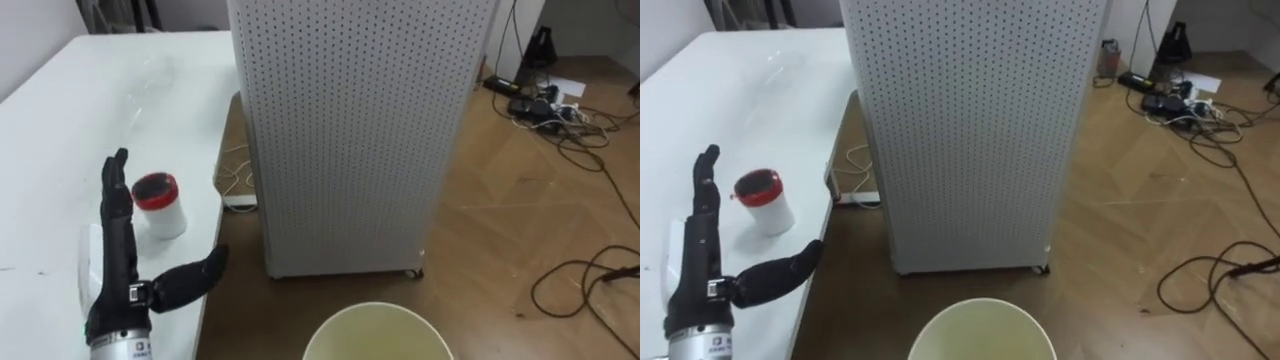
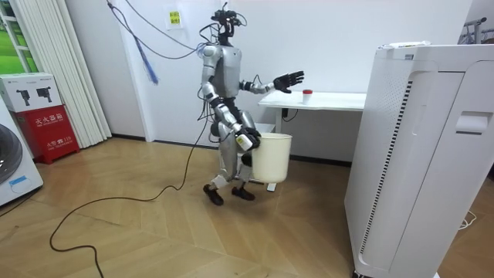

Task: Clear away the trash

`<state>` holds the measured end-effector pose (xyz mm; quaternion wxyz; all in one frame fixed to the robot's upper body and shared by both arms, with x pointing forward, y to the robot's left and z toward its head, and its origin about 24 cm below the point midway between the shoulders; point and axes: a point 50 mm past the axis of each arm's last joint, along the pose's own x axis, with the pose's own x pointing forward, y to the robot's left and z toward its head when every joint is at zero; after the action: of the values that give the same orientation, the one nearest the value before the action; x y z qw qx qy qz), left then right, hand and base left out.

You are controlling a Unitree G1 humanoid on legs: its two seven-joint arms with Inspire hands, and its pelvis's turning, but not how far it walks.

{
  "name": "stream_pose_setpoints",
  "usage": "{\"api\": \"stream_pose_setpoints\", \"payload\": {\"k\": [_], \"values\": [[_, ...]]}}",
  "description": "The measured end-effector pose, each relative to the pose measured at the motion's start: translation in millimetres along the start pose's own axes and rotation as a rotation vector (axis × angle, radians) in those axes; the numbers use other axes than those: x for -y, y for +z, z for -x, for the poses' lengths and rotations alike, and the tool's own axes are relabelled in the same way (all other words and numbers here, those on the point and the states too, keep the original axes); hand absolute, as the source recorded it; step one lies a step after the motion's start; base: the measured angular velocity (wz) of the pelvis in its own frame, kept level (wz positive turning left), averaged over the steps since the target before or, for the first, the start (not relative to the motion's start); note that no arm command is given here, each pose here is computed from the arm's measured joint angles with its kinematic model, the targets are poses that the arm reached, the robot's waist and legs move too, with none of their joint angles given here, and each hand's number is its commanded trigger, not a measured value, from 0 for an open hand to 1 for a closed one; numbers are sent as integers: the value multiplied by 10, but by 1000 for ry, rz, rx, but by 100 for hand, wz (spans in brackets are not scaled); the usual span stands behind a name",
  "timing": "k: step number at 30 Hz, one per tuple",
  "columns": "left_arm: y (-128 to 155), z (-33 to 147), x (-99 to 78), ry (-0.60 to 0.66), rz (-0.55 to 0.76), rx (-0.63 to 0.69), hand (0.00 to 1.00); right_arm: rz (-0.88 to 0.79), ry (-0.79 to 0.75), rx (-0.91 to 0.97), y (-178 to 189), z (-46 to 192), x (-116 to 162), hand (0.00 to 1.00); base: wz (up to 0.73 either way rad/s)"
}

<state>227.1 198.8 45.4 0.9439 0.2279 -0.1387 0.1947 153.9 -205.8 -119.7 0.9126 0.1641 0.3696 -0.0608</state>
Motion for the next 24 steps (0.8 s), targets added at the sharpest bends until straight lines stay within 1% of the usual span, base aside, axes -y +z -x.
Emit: {"api": "stream_pose_setpoints", "payload": {"k": [2, 5, 8, 10, 19, 21, 22, 24], "values": [[6, -11, -3, 12, 2, 3, 0, 3, 12, 9, 32, -14, -23, 100, -1], [7, -14, -2, 12, 5, 3, 0, 29, 25, 5, 12, -5, -47, 100, 31], [1, 20, 34, -10, 2, -1, 0, 79, 23, -4, -3, -4, -55, 100, 47], [-16, 48, 35, -22, -2, -8, 0, 99, 30, -13, -30, 4, -62, 100, 16], [-76, 89, -9, -18, -38, -35, 0, 99, 80, -18, -39, 7, -90, 100, 4], [-43, 73, 17, -24, -28, -22, 0, 74, 77, -26, -72, 12, -90, 100, 61], [20, 28, 65, -34, -15, 9, 0, 62, 53, -29, -66, 20, -18, 100, 74], [32, 26, 56, -28, -21, 18, 0, 65, 47, -51, -108, 21, -11, 100, 15]]}}
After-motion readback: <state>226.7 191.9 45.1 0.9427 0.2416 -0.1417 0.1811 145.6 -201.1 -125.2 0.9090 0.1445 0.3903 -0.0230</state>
